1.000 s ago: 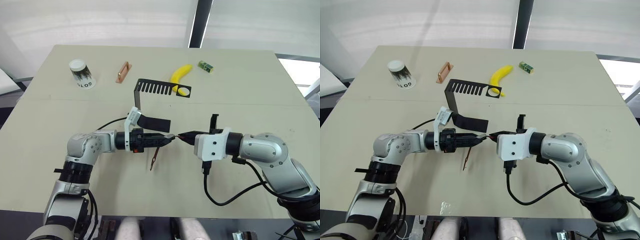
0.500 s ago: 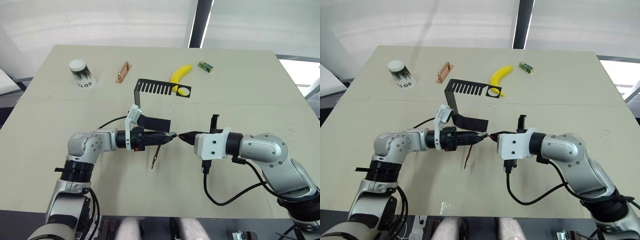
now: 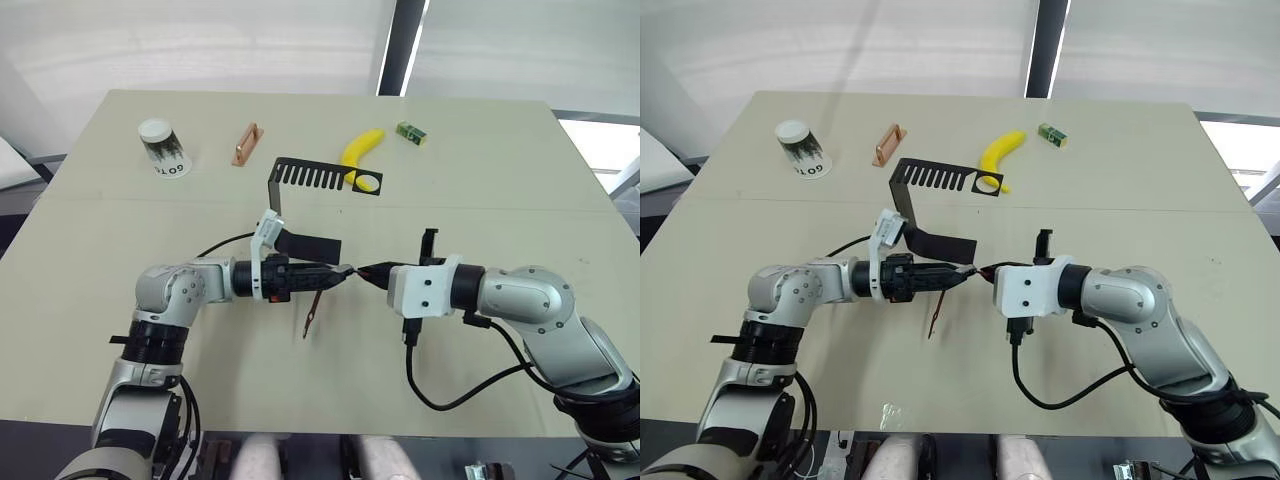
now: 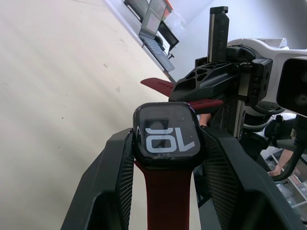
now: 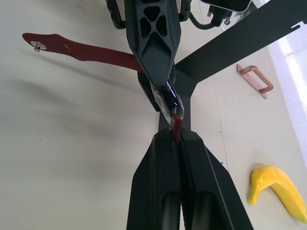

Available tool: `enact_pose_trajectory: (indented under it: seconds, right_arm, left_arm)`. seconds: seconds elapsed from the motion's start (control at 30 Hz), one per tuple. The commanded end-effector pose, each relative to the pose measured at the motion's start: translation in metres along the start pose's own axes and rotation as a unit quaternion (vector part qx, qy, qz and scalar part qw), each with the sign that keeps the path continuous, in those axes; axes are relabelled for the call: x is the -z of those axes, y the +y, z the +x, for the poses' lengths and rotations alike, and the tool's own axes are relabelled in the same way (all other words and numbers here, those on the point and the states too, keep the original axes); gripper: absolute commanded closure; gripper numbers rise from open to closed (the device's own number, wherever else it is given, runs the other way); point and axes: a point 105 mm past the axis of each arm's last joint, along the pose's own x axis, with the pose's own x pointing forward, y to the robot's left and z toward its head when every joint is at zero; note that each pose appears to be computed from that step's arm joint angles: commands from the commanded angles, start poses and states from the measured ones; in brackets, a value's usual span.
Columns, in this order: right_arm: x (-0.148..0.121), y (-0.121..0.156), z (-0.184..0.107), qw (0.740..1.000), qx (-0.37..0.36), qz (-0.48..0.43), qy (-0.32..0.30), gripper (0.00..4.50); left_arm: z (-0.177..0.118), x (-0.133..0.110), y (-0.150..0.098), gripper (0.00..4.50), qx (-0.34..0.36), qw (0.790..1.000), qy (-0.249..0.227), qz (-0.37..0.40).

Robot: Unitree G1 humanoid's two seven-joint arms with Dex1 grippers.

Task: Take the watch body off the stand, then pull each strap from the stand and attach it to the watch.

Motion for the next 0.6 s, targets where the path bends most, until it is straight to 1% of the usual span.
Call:
enact_pose_trajectory:
  seconds: [0.03, 0.6]
  right_arm:
    - [-0.0135, -0.0044, -0.0009, 1.0, 0.01, -0.025, -0.014, 4.5]
    - [-0.012, -0.0055, 0.0028, 0.999, 0.004, -0.037, -0.002, 4.5]
  left_arm:
    - [0.0047, -0.0081, -0.0113, 2.86, 0.019, 1.0, -0.007, 0.021]
    - [0.0142, -0.0089, -0.0183, 2.86, 0.023, 0.999, -0.007, 0.026]
